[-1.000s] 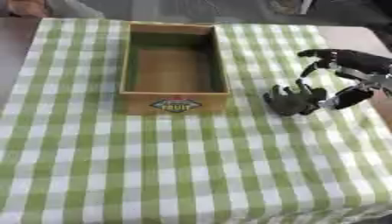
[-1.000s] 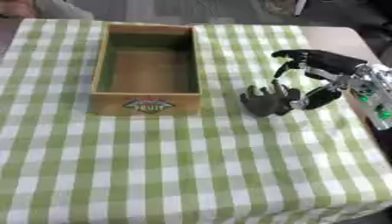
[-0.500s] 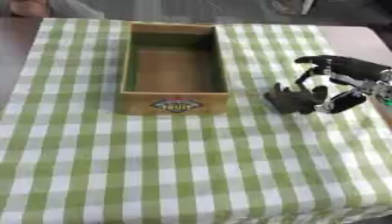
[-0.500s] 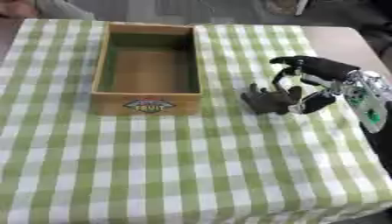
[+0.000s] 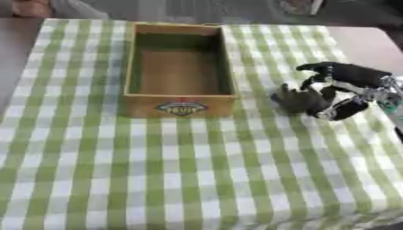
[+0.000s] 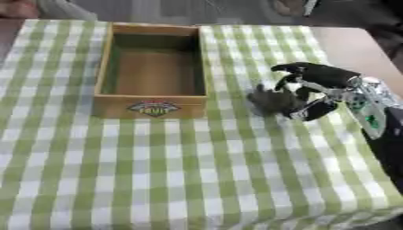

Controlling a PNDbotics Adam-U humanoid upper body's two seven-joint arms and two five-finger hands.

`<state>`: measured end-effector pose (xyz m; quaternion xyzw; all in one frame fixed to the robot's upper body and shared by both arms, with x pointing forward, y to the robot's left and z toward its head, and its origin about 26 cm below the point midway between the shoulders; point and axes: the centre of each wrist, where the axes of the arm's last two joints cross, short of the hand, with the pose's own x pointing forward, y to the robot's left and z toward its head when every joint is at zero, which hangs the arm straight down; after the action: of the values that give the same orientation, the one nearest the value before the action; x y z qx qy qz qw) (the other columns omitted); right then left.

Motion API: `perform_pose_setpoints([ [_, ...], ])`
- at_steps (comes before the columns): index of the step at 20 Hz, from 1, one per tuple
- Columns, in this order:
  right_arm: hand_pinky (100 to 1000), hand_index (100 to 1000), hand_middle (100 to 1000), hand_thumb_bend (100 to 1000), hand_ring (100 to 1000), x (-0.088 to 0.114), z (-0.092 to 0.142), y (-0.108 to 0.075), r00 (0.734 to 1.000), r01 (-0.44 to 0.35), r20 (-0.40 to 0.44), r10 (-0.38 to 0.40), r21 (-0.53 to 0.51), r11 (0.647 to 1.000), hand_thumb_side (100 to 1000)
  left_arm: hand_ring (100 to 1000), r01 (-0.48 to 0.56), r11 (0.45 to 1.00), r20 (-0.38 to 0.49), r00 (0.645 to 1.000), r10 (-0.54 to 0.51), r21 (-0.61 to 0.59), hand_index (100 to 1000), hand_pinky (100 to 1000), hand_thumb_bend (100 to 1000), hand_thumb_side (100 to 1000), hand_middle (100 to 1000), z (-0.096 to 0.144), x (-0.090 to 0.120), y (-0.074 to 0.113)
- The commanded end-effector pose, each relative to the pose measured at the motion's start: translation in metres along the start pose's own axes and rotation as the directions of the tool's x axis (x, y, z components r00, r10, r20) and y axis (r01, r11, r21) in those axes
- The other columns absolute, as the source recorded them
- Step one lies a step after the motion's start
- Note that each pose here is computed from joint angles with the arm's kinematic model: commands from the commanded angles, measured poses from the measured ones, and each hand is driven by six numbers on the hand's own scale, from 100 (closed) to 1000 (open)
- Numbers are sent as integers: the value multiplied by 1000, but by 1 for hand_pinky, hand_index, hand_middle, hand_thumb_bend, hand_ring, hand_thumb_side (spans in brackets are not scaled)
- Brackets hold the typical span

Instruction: Pick up objects on the table and place them in the box.

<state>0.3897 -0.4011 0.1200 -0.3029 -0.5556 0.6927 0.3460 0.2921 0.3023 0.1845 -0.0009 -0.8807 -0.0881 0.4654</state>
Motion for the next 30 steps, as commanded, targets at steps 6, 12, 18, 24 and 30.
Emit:
perform_pose_setpoints([
  [6,1000,784,999,309,1000,-1,-5,-5,999,-49,13,48,34,998,298,664,9,1000,32,999,-9,-11,573,551,100,645,550,-4,8,0],
  [12,1000,782,1000,326,1000,1,-8,3,998,-66,21,64,74,995,314,663,8,1000,32,999,-8,-12,573,551,100,646,550,-3,8,0],
  [18,965,629,946,251,983,0,-8,8,997,-77,11,77,78,994,255,663,8,1000,31,1000,-7,-12,573,551,100,647,551,-3,8,0],
  [24,741,379,747,135,763,1,-6,0,997,-80,-15,79,-82,993,186,662,8,1000,30,1000,-8,-11,573,551,100,648,551,-3,8,0],
  [30,706,334,696,100,723,1,-1,-15,996,-83,-33,77,-244,966,153,662,10,1000,32,999,-10,-8,573,552,100,647,551,-3,8,1],
])
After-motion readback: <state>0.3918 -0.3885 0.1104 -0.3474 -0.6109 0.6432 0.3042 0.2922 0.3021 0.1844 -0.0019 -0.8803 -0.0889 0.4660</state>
